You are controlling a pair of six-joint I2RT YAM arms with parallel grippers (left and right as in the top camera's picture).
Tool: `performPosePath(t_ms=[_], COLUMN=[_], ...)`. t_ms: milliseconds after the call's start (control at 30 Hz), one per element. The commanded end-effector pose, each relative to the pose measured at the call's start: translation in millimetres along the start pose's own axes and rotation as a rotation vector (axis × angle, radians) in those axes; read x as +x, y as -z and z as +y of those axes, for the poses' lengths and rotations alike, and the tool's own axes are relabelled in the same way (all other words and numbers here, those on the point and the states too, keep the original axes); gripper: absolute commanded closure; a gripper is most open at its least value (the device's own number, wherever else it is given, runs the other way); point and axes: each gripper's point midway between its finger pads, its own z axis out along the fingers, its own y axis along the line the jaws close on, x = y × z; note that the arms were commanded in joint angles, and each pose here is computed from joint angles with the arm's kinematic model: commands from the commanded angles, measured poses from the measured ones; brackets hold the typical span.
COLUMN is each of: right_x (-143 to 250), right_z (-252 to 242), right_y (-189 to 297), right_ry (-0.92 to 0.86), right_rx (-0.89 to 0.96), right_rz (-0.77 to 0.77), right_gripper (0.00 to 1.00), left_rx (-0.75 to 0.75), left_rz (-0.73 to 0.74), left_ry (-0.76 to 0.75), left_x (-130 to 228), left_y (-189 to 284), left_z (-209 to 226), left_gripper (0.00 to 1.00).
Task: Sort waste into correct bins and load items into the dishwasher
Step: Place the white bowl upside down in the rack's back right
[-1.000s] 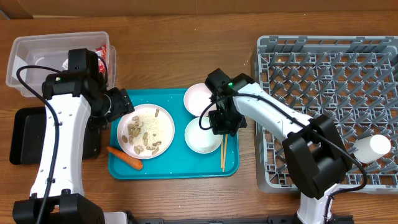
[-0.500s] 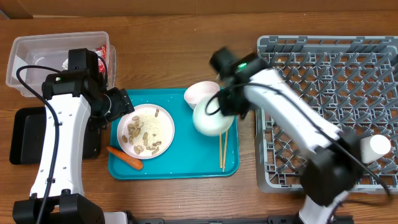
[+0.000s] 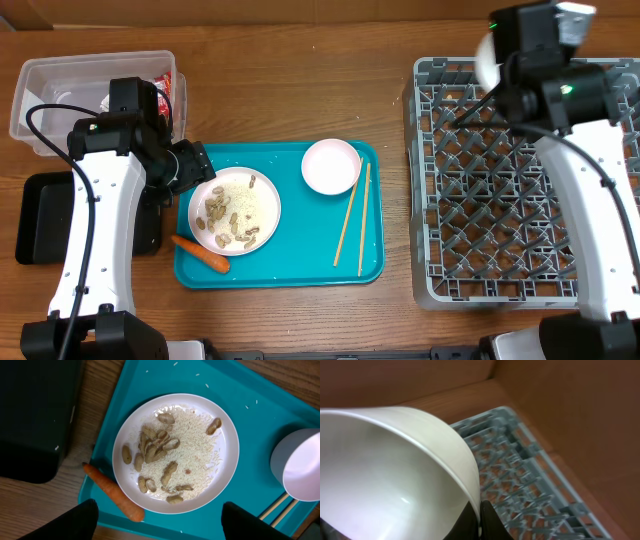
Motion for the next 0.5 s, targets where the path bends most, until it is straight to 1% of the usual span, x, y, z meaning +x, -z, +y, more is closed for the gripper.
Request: performPosePath(t_ms=[0, 167, 300, 467], right_x=[-7.6, -3.3, 10.9, 29.0], right_z=[-51.6, -92.1, -112.5, -135.0], right_y=[-25.8, -55.9, -87.9, -125.2], right_ry=[-0.067, -0.096, -0.084, -0.029], right_rx=[0.271, 0.491, 0.595, 0.734], right_rz=[-0.05, -0.061, -0.007, 0.064], right_gripper=[0.96, 0.96, 0.96, 0.96], left_rx=[-0.002, -0.001, -0.001, 0.0], left_rz=[-0.037, -0.039, -0.041, -0.041], left_ry=[-0.021, -0.021, -0.021, -0.021], left_x=[-4.0, -4.3, -4.8, -4.8], left_y=[9.3, 9.3, 9.4, 9.4], left_z=[1.1, 0.9, 0.7, 0.6], left_gripper=[0.19, 0.19, 0.2, 0.19])
